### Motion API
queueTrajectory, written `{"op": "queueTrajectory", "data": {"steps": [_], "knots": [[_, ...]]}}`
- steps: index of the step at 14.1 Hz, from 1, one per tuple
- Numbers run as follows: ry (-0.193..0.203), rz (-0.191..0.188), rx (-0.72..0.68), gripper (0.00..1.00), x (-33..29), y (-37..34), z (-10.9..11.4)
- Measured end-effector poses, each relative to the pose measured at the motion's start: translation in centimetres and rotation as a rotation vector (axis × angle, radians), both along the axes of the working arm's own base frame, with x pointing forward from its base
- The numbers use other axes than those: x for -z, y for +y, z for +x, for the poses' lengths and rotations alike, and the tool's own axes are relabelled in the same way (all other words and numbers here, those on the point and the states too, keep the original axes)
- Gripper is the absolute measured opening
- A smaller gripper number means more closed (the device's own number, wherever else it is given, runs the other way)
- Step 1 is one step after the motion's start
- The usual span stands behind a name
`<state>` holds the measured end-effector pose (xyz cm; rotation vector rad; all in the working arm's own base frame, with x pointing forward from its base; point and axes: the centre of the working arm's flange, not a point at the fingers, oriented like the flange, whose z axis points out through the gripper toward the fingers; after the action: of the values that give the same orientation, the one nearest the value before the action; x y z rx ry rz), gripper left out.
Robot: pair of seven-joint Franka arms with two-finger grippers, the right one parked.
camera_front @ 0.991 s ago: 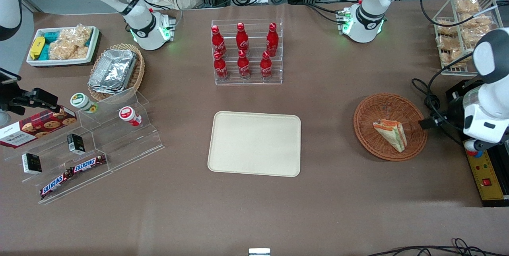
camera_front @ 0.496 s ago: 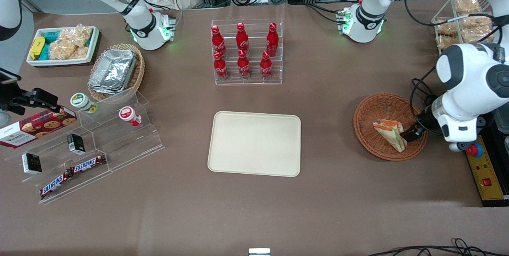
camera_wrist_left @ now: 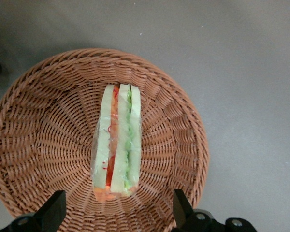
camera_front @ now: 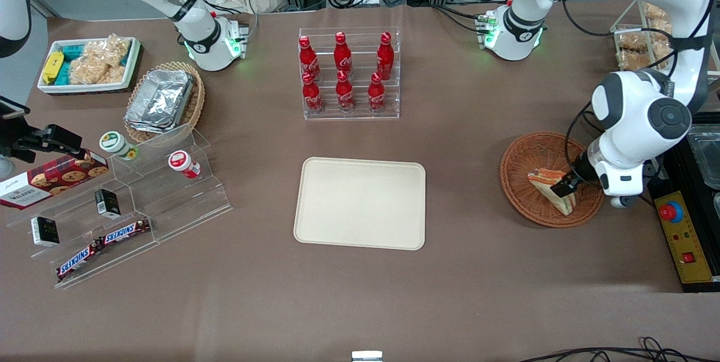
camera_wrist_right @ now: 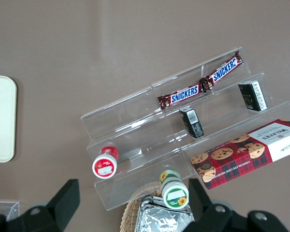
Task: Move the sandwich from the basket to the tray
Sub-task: 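Close the left gripper on the wrapped sandwich's edge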
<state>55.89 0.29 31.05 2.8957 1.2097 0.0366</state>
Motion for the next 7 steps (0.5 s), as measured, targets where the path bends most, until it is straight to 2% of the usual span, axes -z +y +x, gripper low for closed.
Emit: {"op": "queueTrajectory", "data": {"steps": [5, 7], "knots": [[0.025, -0.002, -0.003, 0.99, 2.6, 0.2, -0.7], [0.020, -0.003, -0.003, 0.99, 3.3, 0.2, -0.5]]}}
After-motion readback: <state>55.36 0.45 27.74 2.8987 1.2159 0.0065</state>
